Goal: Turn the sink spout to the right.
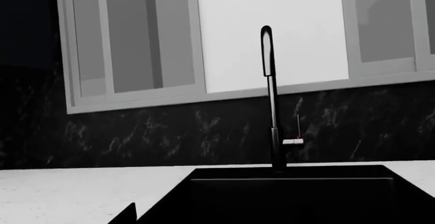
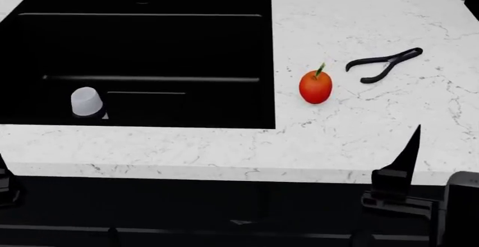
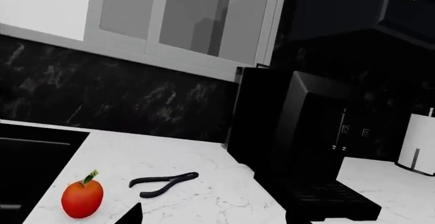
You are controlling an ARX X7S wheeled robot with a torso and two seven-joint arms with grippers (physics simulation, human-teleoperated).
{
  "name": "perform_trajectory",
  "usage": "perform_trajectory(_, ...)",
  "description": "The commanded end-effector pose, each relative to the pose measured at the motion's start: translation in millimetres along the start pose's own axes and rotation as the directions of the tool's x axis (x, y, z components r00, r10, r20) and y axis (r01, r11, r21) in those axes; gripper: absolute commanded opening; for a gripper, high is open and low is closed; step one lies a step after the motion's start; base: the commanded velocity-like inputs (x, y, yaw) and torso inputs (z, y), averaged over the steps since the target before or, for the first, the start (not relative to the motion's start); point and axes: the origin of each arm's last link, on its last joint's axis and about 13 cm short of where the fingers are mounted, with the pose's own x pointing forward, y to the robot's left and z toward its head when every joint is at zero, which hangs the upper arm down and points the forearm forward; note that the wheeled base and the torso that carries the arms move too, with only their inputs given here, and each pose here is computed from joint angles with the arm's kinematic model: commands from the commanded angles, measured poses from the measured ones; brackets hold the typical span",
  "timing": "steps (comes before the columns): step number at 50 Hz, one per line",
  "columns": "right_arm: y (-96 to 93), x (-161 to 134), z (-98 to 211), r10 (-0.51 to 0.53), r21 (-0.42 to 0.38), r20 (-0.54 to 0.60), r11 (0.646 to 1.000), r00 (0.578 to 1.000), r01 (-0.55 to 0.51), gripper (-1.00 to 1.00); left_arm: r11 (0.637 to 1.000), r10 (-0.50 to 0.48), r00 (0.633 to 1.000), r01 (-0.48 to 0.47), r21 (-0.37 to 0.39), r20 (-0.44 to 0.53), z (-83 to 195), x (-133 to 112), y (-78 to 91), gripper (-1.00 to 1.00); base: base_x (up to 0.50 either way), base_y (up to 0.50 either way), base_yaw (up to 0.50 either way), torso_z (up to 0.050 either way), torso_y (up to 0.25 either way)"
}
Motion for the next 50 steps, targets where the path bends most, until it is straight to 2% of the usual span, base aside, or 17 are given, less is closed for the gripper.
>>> perform_trajectory(1,-0.8,1.0,3.9,0.0,-0.007,0.007,1.0,1.0,0.0,1.0,1.0,-0.001,1.0,0.001,-0.007,0.008,3.6,3.1,1.0,1.0,0.0,0.0,0.0,0.0,0.0)
perform_trajectory(9,-0.8,0.8,5.4,-0.005,-0.005,0.009,1.0,1.0,0.006,1.0,1.0,-0.001,1.0,0.001,-0.01,0.004,3.6,3.8,0.4,1.0,0.0,0.0,0.0,0.0,0.0)
perform_trajectory(12,-1.2,1.0,7.3,-0.008,0.003,0.015,1.0,1.0,0.008,1.0,1.0,-0.001,1.0,0.001,0.01,-0.006,5.5,5.0,-0.3,1.0,0.0,0.0,0.0,0.0,0.0)
perform_trajectory(16,-1.8,0.1,8.9,0.001,0.008,0.025,1.0,1.0,-0.001,1.0,0.999,-0.004,1.0,0.005,-0.037,0.022,5.6,3.7,0.6,1.0,0.0,0.0,0.0,0.0,0.0)
perform_trajectory(18,-2.6,-0.7,10.0,0.0,0.011,0.04,1.0,0.999,0.0,1.0,0.999,-0.007,1.0,0.008,-0.035,0.021,5.9,4.2,0.7,1.0,0.0,0.09,0.0,0.0,0.0)
perform_trajectory(34,-2.7,-1.6,10.3,0.013,0.004,0.048,1.0,0.999,-0.013,1.0,1.0,-0.01,1.0,0.01,-0.028,0.026,8.1,7.0,0.6,1.0,0.1,0.37,0.0,0.0,0.0)
perform_trajectory(36,-2.6,-1.4,10.9,0.016,0.034,0.045,0.999,0.999,-0.018,1.0,1.0,-0.003,1.0,0.003,-0.023,0.023,6.7,7.6,0.6,1.0,0.11,0.37,0.0,0.0,0.0)
perform_trajectory(39,-3.1,-1.5,12.1,0.008,-0.003,0.057,1.0,0.998,-0.008,1.0,1.0,-0.008,1.0,0.009,-0.026,0.027,8.4,7.4,-0.1,1.0,0.11,0.37,0.0,0.0,0.0)
perform_trajectory(40,-3.2,-2.1,13.5,0.015,0.016,0.062,1.0,0.998,-0.016,1.0,1.0,-0.016,1.0,0.016,-0.013,0.024,8.1,7.4,-0.6,1.0,0.11,0.37,0.0,0.0,0.0)
perform_trajectory(43,-3.1,-2.7,11.8,0.012,-0.003,0.057,1.0,0.998,-0.012,1.0,1.0,-0.01,1.0,0.011,-0.024,0.028,9.1,7.1,0.1,1.0,0.11,0.37,0.0,0.0,0.0)
perform_trajectory(50,-2.1,-2.5,10.6,0.016,0.013,0.052,1.0,0.998,-0.017,1.0,1.0,-0.006,1.0,0.007,-0.026,0.03,9.3,7.1,1.0,1.0,0.11,0.38,0.0,0.0,0.0)
